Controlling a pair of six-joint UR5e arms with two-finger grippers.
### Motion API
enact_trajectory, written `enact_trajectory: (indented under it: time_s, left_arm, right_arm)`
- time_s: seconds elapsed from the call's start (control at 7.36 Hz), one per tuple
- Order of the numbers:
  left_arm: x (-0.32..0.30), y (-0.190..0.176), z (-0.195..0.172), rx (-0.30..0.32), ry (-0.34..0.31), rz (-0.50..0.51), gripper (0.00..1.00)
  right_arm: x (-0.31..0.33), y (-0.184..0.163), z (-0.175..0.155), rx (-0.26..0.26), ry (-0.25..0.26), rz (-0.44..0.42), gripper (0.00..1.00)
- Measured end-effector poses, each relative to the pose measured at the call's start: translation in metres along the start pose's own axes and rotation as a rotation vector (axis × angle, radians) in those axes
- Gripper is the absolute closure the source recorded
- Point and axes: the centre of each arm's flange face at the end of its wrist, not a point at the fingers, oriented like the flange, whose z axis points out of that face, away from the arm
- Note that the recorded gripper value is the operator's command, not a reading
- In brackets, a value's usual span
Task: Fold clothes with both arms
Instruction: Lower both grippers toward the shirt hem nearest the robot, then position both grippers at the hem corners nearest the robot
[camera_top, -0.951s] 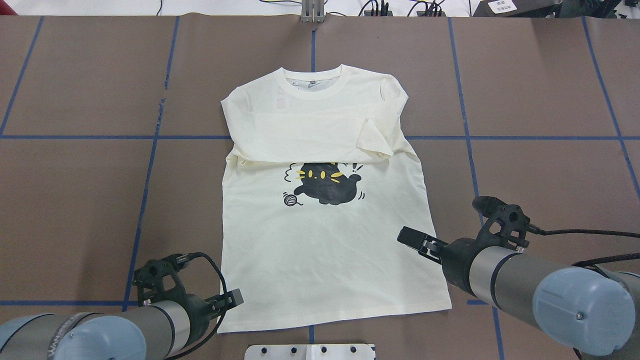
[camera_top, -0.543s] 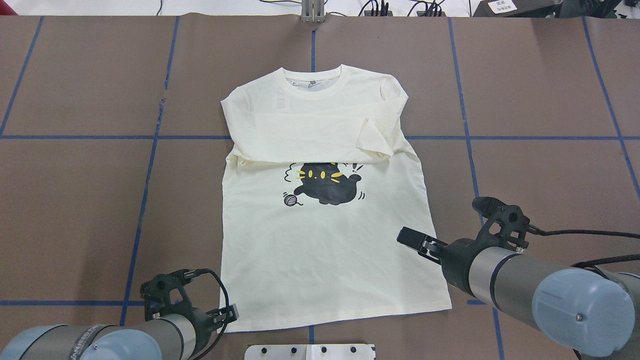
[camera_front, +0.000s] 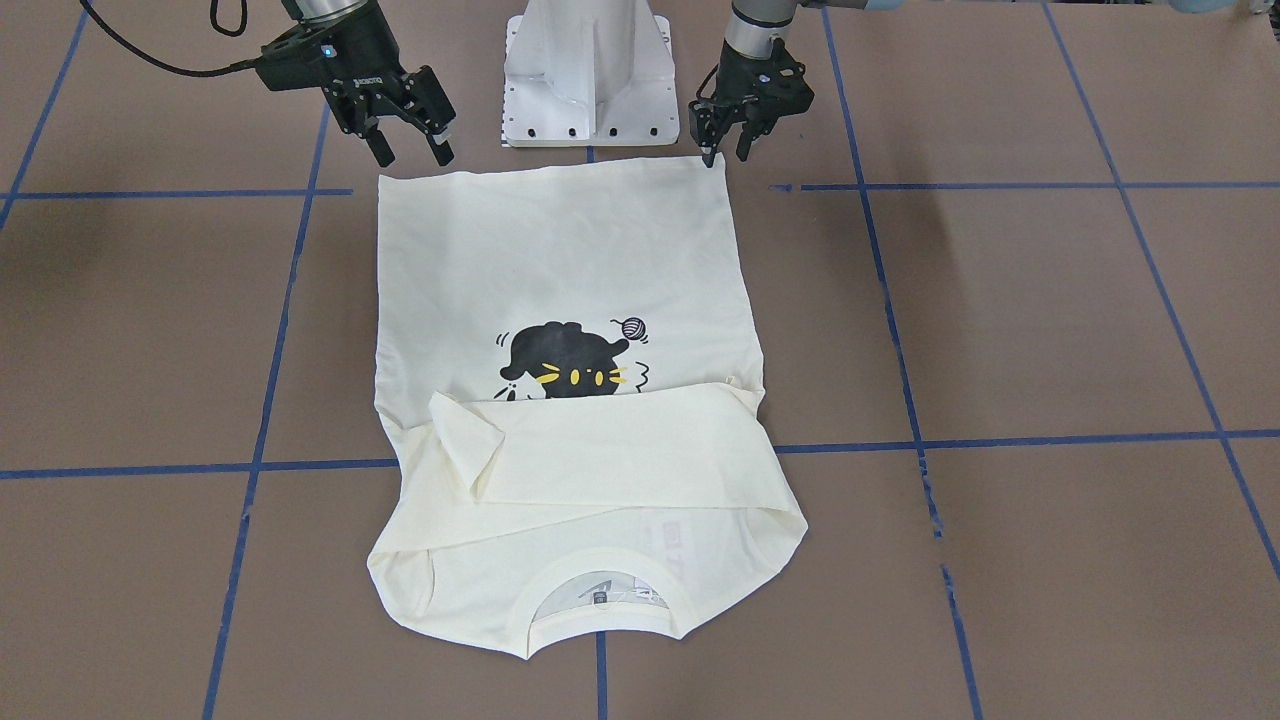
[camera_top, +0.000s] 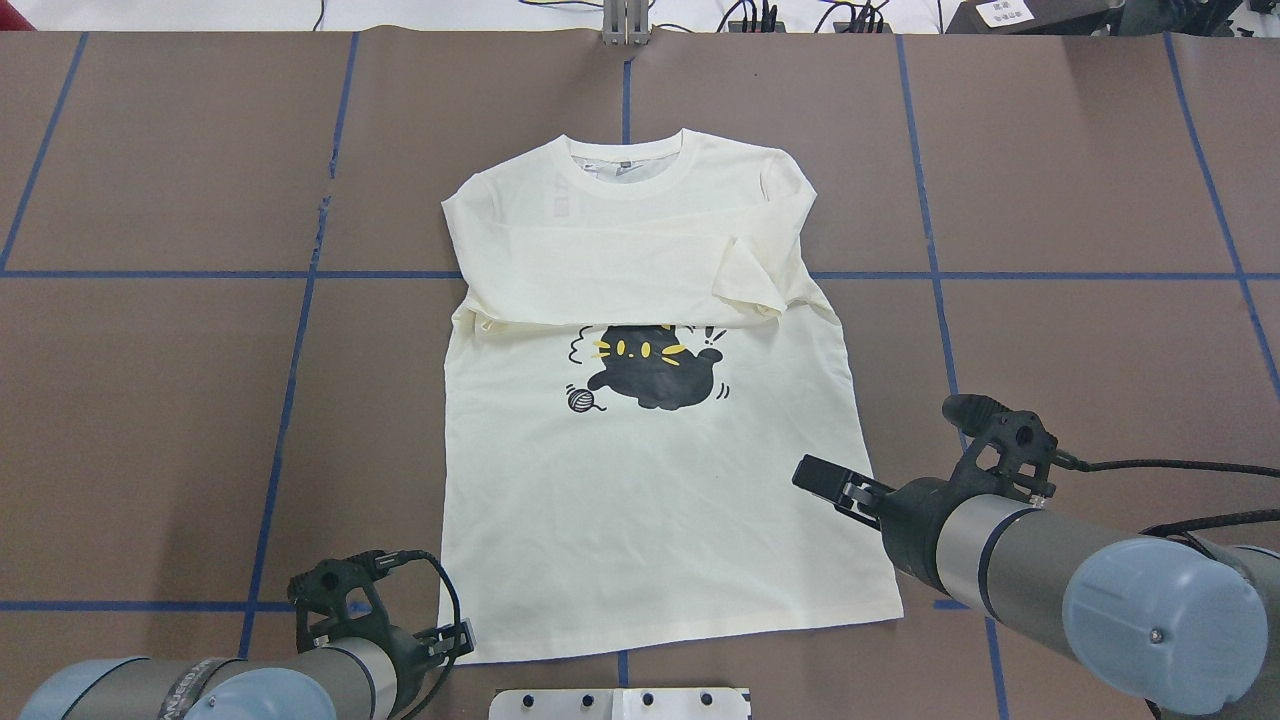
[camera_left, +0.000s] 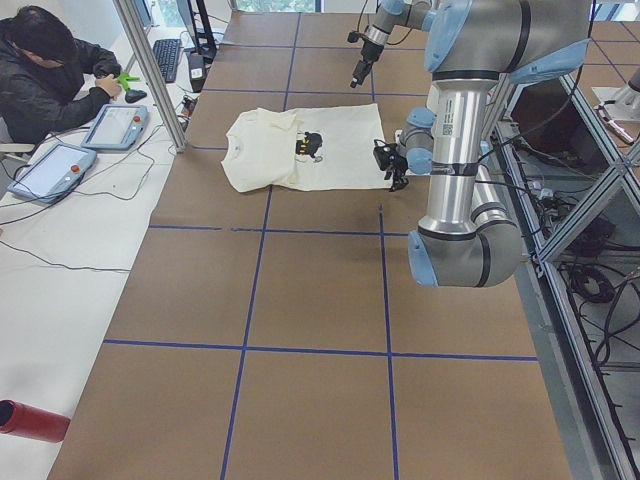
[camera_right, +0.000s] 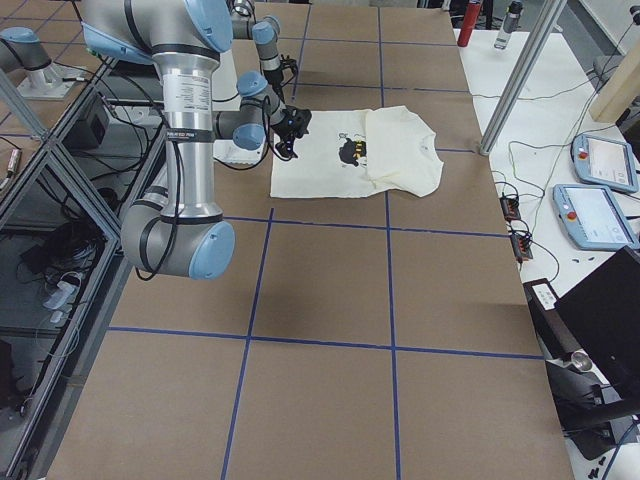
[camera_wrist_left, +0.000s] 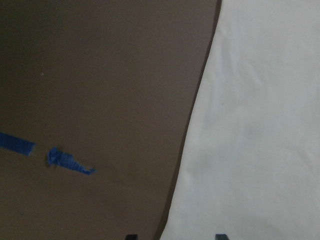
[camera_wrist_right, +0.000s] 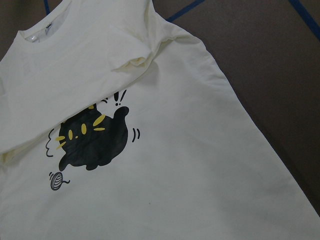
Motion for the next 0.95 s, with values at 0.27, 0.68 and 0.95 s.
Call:
enact_trajectory:
  time_s: [0.27, 0.68, 0.95]
  left_arm:
    - [0.000, 0.006, 0.002, -0.008, -0.003, 0.007, 0.55]
    - [0.001, 0.015, 0.003, -0.020, -0.004, 0.017, 0.59]
    - [0.002, 0.016, 0.003, -0.021, -0.001, 0.018, 0.59]
  right_arm:
    - [0.000, 0.001, 0.000, -0.001, 0.001, -0.001, 0.00]
    - [0.000, 0.001, 0.000, -0.001, 0.000, -0.002, 0.00]
    - [0.000, 0.001, 0.000, -0.001, 0.000, -0.002, 0.00]
